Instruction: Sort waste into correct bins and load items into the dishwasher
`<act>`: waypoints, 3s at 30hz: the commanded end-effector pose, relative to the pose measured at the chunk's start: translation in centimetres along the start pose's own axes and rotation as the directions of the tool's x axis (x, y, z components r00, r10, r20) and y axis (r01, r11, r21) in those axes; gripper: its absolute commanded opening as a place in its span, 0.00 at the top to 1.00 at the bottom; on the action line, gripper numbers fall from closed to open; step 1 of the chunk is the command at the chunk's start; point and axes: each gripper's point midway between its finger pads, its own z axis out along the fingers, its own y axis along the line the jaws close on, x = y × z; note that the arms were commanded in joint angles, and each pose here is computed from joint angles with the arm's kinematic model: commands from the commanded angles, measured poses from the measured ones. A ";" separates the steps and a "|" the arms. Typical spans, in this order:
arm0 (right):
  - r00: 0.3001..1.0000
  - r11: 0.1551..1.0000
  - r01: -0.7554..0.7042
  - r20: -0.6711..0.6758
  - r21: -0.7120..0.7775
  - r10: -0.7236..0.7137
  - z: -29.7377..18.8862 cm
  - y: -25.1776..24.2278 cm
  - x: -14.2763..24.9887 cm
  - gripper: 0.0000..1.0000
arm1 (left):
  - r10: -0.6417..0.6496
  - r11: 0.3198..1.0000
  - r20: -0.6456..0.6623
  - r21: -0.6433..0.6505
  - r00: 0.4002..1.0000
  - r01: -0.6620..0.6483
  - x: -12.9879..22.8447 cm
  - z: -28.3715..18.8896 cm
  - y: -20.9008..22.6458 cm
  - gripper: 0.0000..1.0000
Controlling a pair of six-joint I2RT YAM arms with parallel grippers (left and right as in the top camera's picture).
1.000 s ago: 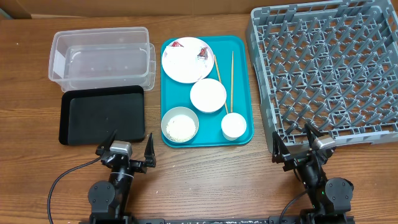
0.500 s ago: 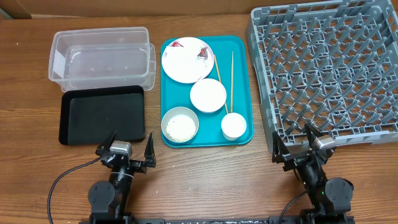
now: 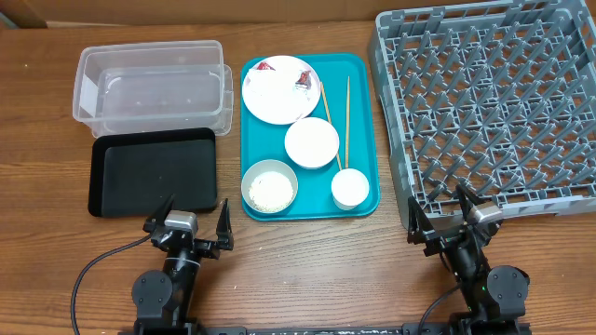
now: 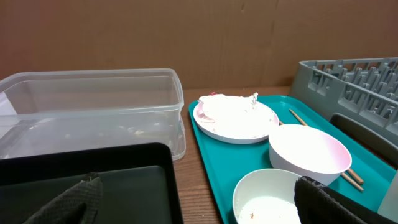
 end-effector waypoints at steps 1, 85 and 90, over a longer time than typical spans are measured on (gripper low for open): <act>1.000 1.000 -0.006 0.006 0.000 0.006 0.0 0.0 0.1 0.00 | 0.024 1.000 0.003 -0.002 1.000 -0.024 0.0 0.0 0.0 0.00; 0.699 0.983 -0.139 -0.692 0.118 0.181 7.3 1.0 -8.0 0.00 | 0.132 0.991 -0.911 0.115 0.391 -0.067 10.8 34.5 -9.7 0.00; 0.703 0.984 -0.138 -0.688 0.116 0.180 7.4 1.0 -8.1 0.00 | 0.142 0.990 -0.913 0.124 0.382 -0.072 12.3 34.8 -9.6 0.00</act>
